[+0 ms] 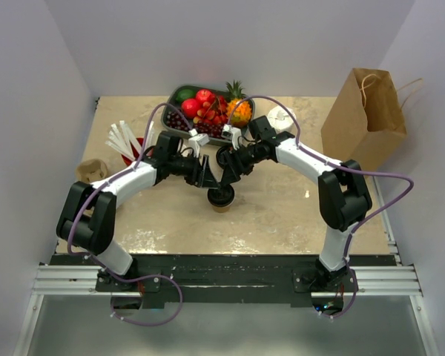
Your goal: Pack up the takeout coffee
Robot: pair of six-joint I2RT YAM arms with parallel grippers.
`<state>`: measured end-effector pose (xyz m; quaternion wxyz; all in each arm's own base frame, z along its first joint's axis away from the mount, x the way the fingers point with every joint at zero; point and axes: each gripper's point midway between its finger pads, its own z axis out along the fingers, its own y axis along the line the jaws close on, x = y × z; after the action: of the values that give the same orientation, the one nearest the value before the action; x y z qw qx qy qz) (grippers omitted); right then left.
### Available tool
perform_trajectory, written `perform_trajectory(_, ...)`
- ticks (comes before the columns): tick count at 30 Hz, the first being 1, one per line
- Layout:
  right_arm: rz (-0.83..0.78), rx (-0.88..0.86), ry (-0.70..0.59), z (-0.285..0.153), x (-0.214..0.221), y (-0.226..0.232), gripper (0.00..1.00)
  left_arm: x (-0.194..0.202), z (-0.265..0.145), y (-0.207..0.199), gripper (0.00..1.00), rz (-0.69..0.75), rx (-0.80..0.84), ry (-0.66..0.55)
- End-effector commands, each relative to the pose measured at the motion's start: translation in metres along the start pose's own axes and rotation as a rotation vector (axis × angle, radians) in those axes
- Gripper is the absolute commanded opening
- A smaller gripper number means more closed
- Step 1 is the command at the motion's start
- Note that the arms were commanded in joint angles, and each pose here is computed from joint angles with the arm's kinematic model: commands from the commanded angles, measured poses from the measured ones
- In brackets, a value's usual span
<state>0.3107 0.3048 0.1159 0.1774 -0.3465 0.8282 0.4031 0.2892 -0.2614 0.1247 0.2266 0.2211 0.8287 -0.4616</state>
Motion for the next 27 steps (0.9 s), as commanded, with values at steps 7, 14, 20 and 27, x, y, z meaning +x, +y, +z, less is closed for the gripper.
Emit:
perform_trajectory(7, -0.100, -0.009, -0.027, -0.019, -0.010, 0.020, 0.69, -0.029, -0.013, -0.010, 0.59, 0.125, -0.034, -0.069)
perform_trajectory(14, -0.135, -0.081, 0.013, -0.039, -0.001, 0.039, 0.70, -0.029, -0.023, -0.016, 0.64, 0.146, 0.047, -0.037)
perform_trajectory(20, -0.127, -0.044, 0.008, -0.040, -0.003, 0.034, 0.70, -0.024, -0.021, -0.020, 0.64, 0.138, 0.093, -0.050)
perform_trajectory(27, -0.092, -0.029, 0.043, -0.031, 0.011, 0.022, 0.69, -0.015, -0.011, -0.014, 0.63, 0.097, 0.111, -0.024)
